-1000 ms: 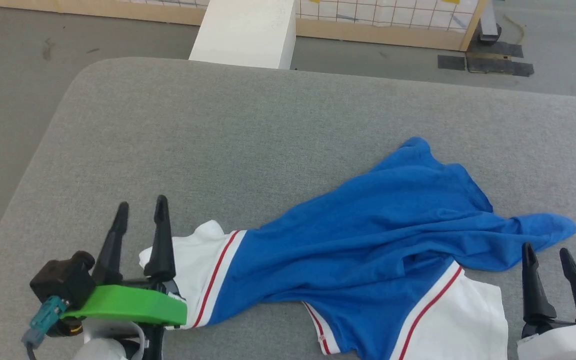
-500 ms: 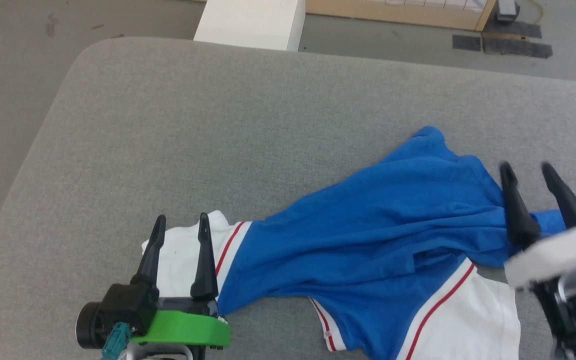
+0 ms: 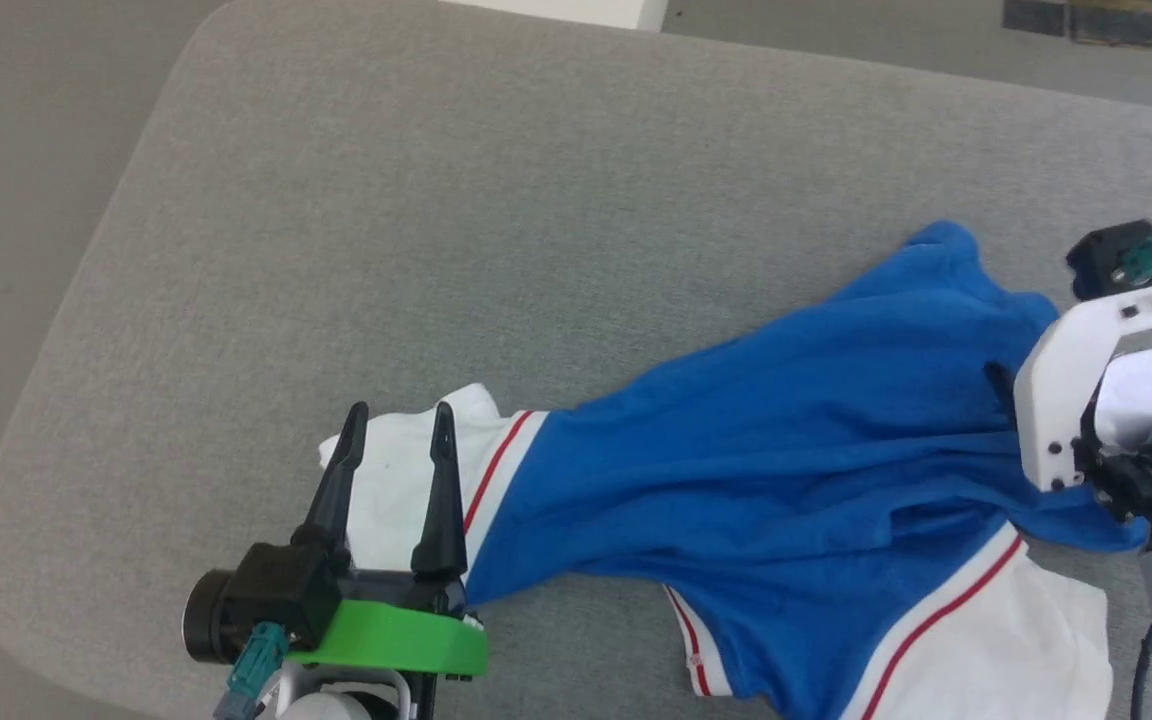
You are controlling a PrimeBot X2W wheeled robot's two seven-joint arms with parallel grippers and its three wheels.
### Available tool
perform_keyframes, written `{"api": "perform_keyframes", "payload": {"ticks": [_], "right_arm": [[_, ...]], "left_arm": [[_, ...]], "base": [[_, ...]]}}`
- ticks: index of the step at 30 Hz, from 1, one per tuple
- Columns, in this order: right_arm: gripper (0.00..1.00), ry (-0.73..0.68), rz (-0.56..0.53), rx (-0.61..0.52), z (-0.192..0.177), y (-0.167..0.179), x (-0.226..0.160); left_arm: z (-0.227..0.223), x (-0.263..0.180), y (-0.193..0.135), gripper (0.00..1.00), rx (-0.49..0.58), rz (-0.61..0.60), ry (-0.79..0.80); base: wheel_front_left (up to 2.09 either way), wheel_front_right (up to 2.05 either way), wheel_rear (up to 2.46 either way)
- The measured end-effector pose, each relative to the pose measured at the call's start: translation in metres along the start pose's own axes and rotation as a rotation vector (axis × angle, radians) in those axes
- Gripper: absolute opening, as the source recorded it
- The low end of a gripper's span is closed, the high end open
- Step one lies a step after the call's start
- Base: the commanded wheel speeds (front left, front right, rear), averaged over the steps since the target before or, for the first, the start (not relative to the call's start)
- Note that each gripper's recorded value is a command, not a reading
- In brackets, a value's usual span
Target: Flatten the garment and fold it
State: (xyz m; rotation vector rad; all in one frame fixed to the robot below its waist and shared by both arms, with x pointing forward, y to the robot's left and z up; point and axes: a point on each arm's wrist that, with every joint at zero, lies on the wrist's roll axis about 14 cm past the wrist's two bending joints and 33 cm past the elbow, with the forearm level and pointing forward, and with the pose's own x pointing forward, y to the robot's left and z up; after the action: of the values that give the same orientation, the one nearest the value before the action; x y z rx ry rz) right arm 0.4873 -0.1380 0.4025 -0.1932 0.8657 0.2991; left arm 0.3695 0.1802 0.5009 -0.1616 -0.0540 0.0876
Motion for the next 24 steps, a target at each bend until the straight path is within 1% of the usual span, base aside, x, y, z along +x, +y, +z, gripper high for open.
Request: {"api": "perform_keyframes", "payload": {"ticks": [3,4,5,6,10,13,16,19,22,24], "right_arm": [[1.00,0.111,0.030,-0.028,-0.022,0.010,0.014],[0.67,0.126,0.035,-0.036,-0.024,0.011,0.017],[0.41,0.127,0.036,-0.044,-0.023,0.011,0.019],[0.00,0.122,0.038,-0.050,-0.021,0.012,0.021],[0.00,0.049,0.062,-0.105,-0.004,0.022,0.024],[0.00,-0.029,0.078,-0.184,0.019,0.032,0.024],[0.00,-0.171,0.081,-0.278,0.069,0.041,0.019],[0.00,-0.343,0.090,-0.352,0.129,0.058,0.011],[0.00,-0.457,0.115,-0.383,0.169,0.077,0.009],[0.00,-0.494,0.133,-0.389,0.181,0.089,0.014]], "left_arm": [[-0.002,-0.002,0.005,1.00,0.006,0.014,0.008],[-0.002,-0.003,0.007,1.00,0.008,0.021,0.010],[-0.002,-0.003,0.009,1.00,0.010,0.026,0.011],[-0.002,-0.004,0.010,1.00,0.012,0.030,0.013],[-0.002,-0.007,0.013,1.00,0.014,0.040,0.014],[0.001,-0.008,0.012,1.00,0.013,0.039,0.007],[0.003,-0.010,0.011,1.00,0.006,0.039,0.003],[0.003,-0.010,0.010,1.00,-0.003,0.040,0.002],[0.001,-0.013,0.012,1.00,-0.018,0.055,0.012],[0.000,-0.015,0.015,1.00,-0.018,0.068,0.019]], "base": [[0.00,0.00,0.00],[0.00,0.00,0.00],[0.00,0.00,0.00],[0.00,0.00,0.00],[0.00,0.00,0.00],[0.00,0.00,0.00],[0.00,0.00,0.00],[0.00,0.00,0.00],[0.00,0.00,0.00],[0.00,0.00,0.00]]}}
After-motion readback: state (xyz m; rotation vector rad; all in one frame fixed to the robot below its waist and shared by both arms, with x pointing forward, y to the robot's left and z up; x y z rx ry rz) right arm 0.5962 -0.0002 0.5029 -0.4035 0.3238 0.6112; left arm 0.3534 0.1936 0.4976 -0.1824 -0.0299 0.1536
